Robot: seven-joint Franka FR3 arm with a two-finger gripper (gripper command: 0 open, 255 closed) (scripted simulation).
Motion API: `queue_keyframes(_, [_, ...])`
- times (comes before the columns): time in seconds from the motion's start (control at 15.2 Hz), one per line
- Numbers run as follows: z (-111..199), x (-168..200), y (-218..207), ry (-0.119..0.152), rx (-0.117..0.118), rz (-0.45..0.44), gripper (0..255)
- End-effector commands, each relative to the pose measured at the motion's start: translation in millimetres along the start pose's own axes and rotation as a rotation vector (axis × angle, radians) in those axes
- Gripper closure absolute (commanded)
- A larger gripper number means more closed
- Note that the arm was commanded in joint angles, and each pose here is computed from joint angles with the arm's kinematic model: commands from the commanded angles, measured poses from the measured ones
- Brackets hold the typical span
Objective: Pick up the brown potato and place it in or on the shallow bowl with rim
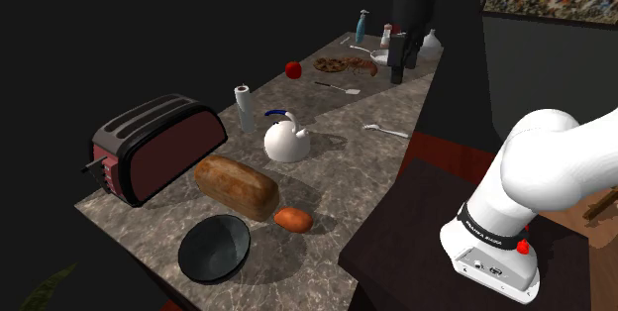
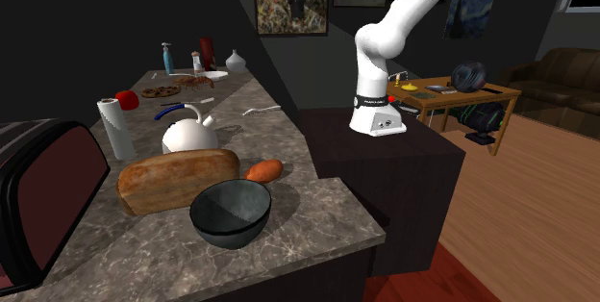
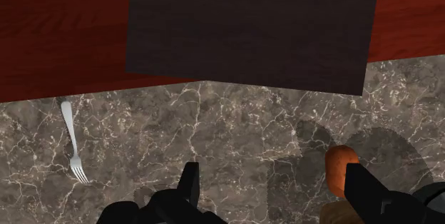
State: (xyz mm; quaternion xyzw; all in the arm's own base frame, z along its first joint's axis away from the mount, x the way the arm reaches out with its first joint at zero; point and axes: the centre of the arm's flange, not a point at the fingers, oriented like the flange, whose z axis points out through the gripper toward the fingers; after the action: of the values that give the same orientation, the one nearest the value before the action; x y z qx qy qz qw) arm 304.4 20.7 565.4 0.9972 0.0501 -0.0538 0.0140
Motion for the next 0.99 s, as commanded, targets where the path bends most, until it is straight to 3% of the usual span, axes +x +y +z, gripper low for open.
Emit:
queue_keyframes(0.0, [0.0,0.0,0.0,0.000,0.000,0.000,0])
queue_keyframes(0.92, [150.7,43.0,-93.5,0.097,-0.019,-0.051,0])
